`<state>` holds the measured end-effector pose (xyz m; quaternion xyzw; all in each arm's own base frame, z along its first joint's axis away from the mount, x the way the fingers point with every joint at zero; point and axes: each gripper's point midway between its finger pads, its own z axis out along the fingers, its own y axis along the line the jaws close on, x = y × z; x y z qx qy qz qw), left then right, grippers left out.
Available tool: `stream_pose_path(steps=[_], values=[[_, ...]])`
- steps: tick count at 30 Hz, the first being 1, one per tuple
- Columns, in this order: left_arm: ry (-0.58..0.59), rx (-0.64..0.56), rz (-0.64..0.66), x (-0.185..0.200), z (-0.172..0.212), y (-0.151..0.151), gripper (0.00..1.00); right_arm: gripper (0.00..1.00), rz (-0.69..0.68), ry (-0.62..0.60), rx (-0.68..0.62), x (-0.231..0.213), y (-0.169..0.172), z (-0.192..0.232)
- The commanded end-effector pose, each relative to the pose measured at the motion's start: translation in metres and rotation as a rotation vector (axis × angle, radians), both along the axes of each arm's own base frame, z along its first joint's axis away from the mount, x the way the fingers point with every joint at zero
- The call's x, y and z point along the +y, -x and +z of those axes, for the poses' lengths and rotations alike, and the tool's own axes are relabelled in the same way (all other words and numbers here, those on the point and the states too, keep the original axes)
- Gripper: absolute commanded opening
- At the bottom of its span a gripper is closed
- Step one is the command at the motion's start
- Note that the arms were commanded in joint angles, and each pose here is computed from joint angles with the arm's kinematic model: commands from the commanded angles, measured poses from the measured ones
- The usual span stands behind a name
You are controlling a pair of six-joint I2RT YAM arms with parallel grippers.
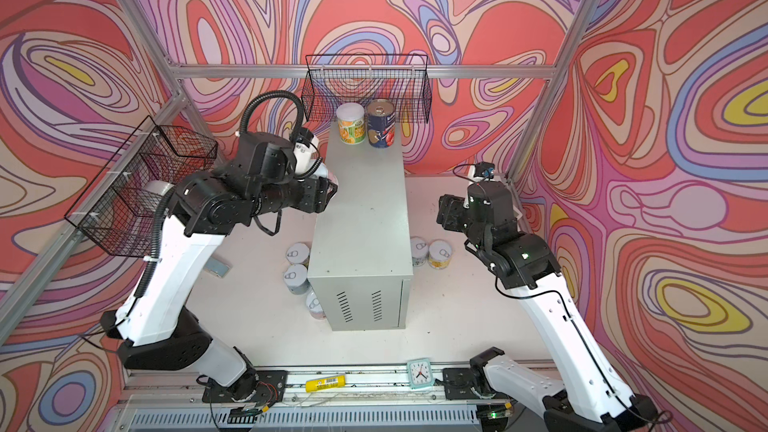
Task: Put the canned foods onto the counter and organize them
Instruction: 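Carry the pink can with the left gripper toward the yellow-green can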
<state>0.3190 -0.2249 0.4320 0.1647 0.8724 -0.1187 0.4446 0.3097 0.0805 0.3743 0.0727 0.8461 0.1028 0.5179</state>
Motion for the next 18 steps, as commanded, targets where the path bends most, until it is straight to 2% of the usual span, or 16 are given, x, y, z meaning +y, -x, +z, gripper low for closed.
stream_pose_path(steps=[1, 12, 13, 15, 16, 18], values=[[0.022, -0.065, -0.041, -0.018, 0.016, -0.013, 0.00, 0.76, -0.005, 0.003, -0.046, -0.001, -0.006, 0.012], [-0.013, -0.068, -0.033, -0.050, -0.004, -0.055, 0.00, 0.77, -0.007, 0.001, -0.059, 0.002, -0.014, 0.010], [-0.015, -0.065, -0.033, -0.051, -0.006, -0.056, 0.06, 0.77, -0.006, 0.003, -0.060, 0.002, -0.014, 0.010], [-0.020, -0.061, -0.029, -0.053, -0.009, -0.060, 0.31, 0.77, -0.007, 0.005, -0.058, 0.002, -0.015, 0.008], [-0.020, -0.060, -0.027, -0.054, -0.010, -0.061, 0.40, 0.77, -0.006, 0.005, -0.059, 0.002, -0.015, 0.009], [-0.024, -0.058, -0.026, -0.055, -0.013, -0.063, 0.53, 0.77, -0.006, 0.006, -0.055, 0.003, -0.016, 0.007]])
